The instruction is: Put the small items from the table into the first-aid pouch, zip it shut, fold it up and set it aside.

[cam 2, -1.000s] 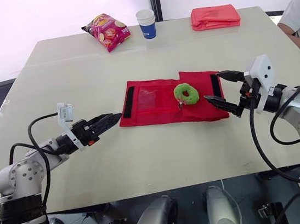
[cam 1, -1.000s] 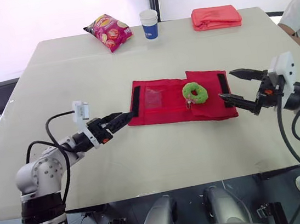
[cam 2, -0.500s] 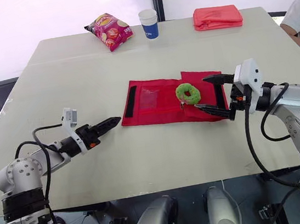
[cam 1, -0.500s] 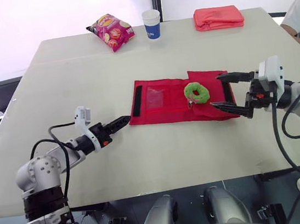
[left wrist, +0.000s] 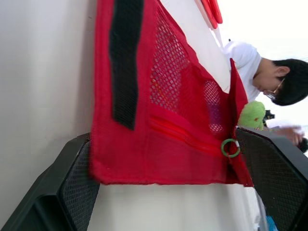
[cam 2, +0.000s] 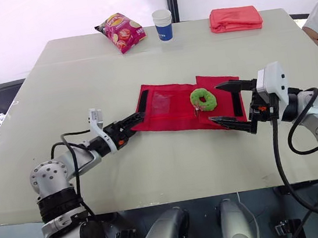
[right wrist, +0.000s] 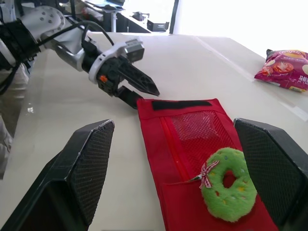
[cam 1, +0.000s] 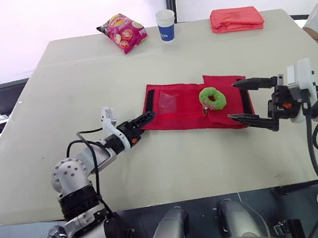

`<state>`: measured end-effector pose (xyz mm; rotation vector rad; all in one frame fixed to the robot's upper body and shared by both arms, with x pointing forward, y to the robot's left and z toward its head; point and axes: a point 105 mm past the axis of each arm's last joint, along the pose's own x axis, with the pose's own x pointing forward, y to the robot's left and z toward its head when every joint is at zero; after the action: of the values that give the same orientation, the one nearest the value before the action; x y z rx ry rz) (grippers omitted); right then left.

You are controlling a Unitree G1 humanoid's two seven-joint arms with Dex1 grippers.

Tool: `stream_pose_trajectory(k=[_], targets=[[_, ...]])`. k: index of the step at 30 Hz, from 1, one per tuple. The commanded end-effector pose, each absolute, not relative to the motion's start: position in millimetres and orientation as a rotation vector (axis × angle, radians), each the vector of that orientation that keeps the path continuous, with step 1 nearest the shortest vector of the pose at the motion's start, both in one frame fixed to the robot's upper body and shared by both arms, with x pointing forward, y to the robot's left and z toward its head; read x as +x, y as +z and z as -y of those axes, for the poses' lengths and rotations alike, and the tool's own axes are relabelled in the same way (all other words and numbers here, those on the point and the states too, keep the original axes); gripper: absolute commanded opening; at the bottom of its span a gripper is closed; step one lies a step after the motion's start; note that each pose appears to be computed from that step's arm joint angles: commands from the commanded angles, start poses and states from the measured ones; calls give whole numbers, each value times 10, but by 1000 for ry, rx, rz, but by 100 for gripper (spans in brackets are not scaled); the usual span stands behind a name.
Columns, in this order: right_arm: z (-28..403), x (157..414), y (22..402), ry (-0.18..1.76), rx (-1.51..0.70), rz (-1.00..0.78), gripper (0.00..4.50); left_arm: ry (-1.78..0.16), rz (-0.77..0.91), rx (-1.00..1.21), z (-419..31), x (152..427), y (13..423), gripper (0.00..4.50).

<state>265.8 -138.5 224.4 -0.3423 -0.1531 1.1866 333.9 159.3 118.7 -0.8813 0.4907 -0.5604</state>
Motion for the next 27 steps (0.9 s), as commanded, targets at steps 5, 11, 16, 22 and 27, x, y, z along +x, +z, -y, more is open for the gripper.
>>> stream_pose_trajectory(k=[5, 11, 16, 22, 27], targets=[[1372, 2591, 2382, 1163, -375, 188, 427, -574, -402, -947, -1477, 3279, 1300, 450], [1325, 2575, 2403, 1153, -383, 182, 427, -509, -357, -987, -1280, 3313, 1289, 450], [1343, 2594, 2426, 1142, -392, 175, 450, -466, -340, -1019, -1167, 3354, 1277, 336], [1360, 2638, 2396, 1124, -395, 168, 450, -454, -339, -1009, -1148, 3350, 1228, 41], [1350, 2649, 2343, 1132, -376, 151, 394, -498, -369, -919, -1529, 3185, 1198, 0]])
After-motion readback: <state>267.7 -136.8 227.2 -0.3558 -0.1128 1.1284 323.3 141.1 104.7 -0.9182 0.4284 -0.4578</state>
